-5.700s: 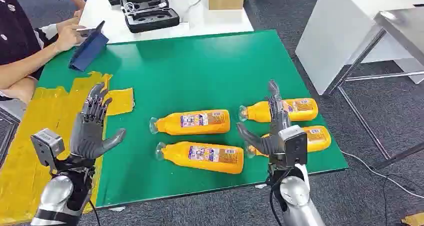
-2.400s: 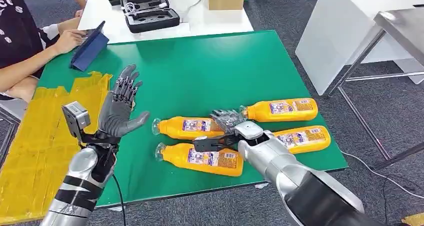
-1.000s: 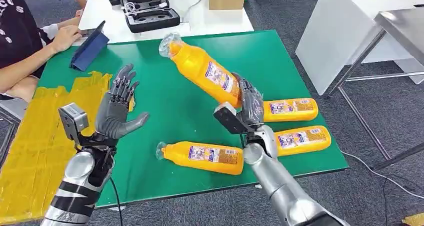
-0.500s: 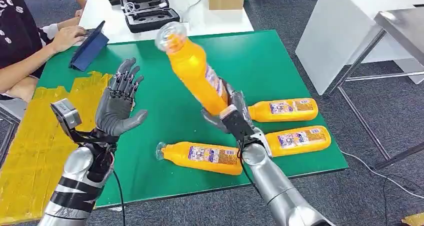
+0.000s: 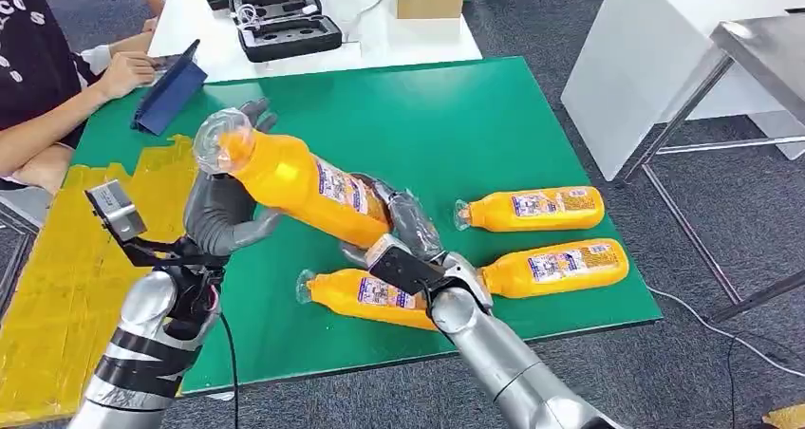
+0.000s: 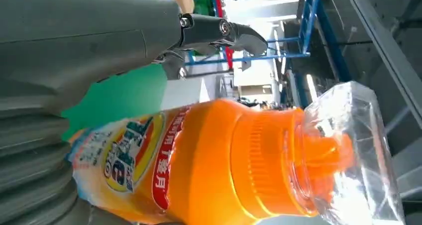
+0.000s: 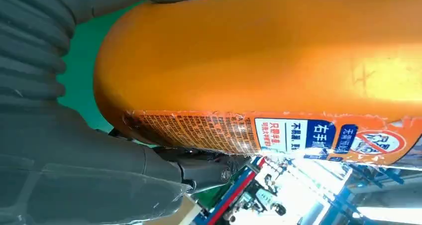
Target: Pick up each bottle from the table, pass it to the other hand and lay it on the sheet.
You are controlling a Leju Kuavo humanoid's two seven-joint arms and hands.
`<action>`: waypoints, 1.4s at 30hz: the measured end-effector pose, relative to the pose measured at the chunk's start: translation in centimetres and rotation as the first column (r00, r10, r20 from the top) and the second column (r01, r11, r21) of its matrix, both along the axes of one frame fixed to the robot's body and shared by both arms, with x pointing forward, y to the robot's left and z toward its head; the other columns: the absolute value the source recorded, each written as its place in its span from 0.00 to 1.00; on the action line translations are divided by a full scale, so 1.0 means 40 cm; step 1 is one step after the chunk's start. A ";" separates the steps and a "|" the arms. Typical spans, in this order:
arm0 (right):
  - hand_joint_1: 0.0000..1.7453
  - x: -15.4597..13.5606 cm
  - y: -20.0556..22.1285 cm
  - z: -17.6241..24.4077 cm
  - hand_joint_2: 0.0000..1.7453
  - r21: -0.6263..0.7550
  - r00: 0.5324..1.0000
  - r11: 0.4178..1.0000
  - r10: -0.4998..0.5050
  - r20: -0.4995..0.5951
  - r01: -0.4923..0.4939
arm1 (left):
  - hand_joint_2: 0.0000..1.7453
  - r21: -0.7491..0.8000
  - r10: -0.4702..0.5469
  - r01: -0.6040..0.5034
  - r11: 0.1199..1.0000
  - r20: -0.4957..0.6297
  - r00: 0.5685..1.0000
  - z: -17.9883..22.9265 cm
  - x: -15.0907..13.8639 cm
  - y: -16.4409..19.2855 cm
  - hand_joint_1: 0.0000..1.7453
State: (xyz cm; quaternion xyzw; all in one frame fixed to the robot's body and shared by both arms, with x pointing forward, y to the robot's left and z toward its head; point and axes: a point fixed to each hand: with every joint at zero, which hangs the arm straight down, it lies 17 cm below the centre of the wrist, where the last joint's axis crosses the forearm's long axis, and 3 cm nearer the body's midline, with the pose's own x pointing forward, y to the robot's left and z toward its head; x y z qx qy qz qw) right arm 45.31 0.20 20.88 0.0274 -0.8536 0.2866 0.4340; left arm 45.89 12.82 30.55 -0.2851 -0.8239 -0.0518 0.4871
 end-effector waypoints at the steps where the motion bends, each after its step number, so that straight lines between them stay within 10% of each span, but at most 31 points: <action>1: 1.00 -0.002 0.006 -0.001 1.00 -0.002 1.000 1.000 0.004 -0.001 -0.004 | 1.00 0.001 -0.003 0.003 1.000 0.000 1.000 -0.001 -0.001 -0.002 0.00; 14: 1.00 -0.017 0.058 -0.007 1.00 -0.019 0.999 0.999 0.046 -0.015 -0.047 | 1.00 0.035 -0.004 0.003 0.999 0.028 1.000 -0.001 -0.017 -0.016 0.00; 16: 1.00 -0.019 0.062 -0.007 1.00 -0.020 0.999 0.998 0.051 -0.016 -0.051 | 1.00 0.040 -0.004 0.003 0.999 0.031 1.000 -0.002 -0.019 -0.018 0.36; 18: 1.00 -0.022 0.066 -0.009 1.00 -0.023 0.998 0.998 0.055 -0.019 -0.055 | 1.00 0.042 0.004 -0.005 0.999 0.033 0.999 -0.004 -0.022 -0.018 0.36; 19: 1.00 -0.024 0.069 -0.010 1.00 -0.024 0.998 0.998 0.057 -0.019 -0.057 | 1.00 0.046 0.009 -0.010 0.999 0.034 0.999 -0.007 -0.024 -0.017 0.95; 20: 1.00 -0.026 0.071 -0.013 1.00 -0.026 0.998 0.998 0.058 -0.021 -0.059 | 1.00 0.046 0.012 -0.013 0.999 0.035 0.999 -0.007 -0.027 -0.017 1.00; 34: 1.00 -0.057 0.060 -0.011 1.00 -0.005 0.999 0.999 0.041 -0.023 -0.041 | 1.00 0.033 0.091 -0.091 0.995 0.020 0.996 -0.013 -0.038 0.012 1.00; 35: 0.36 -0.057 0.057 -0.005 1.00 0.004 0.999 0.999 0.041 -0.021 -0.041 | 1.00 0.024 0.095 -0.095 0.995 0.017 0.995 -0.008 -0.033 0.016 1.00; 36: 0.00 -0.056 0.054 0.003 1.00 0.013 0.999 0.999 0.040 -0.018 -0.040 | 1.00 0.015 0.096 -0.097 0.995 0.015 0.995 -0.002 -0.028 0.019 1.00; 42: 0.00 -0.054 0.020 0.056 1.00 0.077 1.000 0.997 0.009 0.016 -0.010 | 1.00 0.088 0.335 -0.340 0.936 0.065 0.940 -0.007 0.028 0.109 1.00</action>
